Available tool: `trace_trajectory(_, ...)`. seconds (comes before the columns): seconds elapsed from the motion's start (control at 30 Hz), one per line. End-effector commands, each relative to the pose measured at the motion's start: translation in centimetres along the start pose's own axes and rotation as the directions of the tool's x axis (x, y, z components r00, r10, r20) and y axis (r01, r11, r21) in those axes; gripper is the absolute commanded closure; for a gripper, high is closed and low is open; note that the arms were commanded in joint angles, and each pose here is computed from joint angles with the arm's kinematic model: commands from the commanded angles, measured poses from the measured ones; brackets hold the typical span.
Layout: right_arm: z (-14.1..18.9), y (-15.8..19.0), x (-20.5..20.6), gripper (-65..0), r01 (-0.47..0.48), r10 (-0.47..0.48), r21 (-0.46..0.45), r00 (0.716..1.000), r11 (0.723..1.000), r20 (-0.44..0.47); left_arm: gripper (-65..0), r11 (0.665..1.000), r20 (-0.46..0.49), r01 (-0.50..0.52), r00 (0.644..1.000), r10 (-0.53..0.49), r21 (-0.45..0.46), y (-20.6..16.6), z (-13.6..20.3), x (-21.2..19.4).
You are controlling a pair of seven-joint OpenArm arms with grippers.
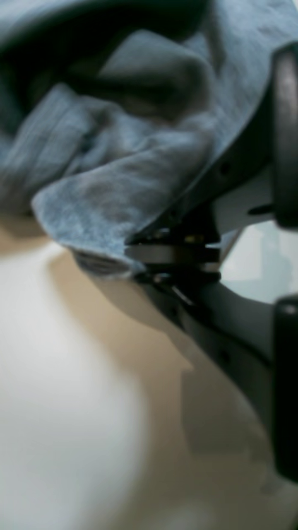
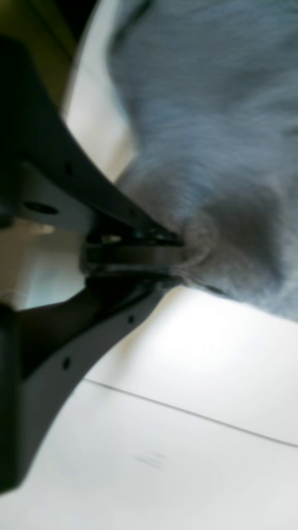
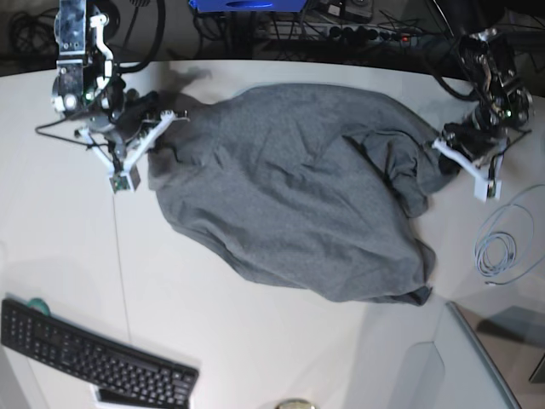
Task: Layout the t-shirt on the table in an organized manner, then fold the t-shirt properly
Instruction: 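Lift the t-shirt with both grippers and swing it flat across the table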
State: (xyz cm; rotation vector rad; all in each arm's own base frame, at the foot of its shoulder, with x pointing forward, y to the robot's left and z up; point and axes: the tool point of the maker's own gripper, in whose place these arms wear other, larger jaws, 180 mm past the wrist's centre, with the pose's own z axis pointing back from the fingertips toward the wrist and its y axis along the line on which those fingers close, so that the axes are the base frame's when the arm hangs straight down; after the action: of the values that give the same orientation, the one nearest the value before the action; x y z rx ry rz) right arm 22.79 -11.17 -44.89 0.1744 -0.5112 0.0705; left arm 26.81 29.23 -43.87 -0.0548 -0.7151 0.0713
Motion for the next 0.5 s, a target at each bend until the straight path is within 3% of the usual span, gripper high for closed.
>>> trace_trajectory(0.0, 0.0, -1.4, 3.1, -0.6, 0.004, -0.001, -0.032, 0.997, 0.999, 0.076, 0.0, 0.999, 0.089, 0.037, 0.995, -0.036, -0.005, -0.8, -0.5, 4.2)
trace_trajectory(0.23, -1.9, -8.9, 14.6, -0.6, 0.061, -0.040, -0.118, 0.984, 0.991, 0.176, 0.0, 0.986, 0.187, 0.142, 0.975, -0.123, -0.090, -8.8, -5.9, 17.1)
trace_trajectory(0.33, 0.6, -11.9, 21.6, -0.6, 0.028, 0.018, -0.168, 0.963, 0.985, 0.270, 0.0, 0.980, 0.243, 0.148, 0.964, -0.112, -0.135, -12.7, -6.7, 23.9)
trace_trajectory(0.4, 3.7, -13.6, 26.6, -0.6, 0.004, 0.072, -0.208, 0.932, 0.978, 0.355, 0.0, 0.969, 0.304, 0.171, 0.946, -0.112, -0.178, -16.1, -6.0, 29.1)
trace_trajectory(0.47, 8.2, -15.8, 31.3, -0.6, 0.002, 0.127, -0.277, 0.886, 0.961, 0.446, 0.0, 0.955, 0.414, 0.196, 0.906, -0.089, -0.223, -19.7, -3.9, 35.1)
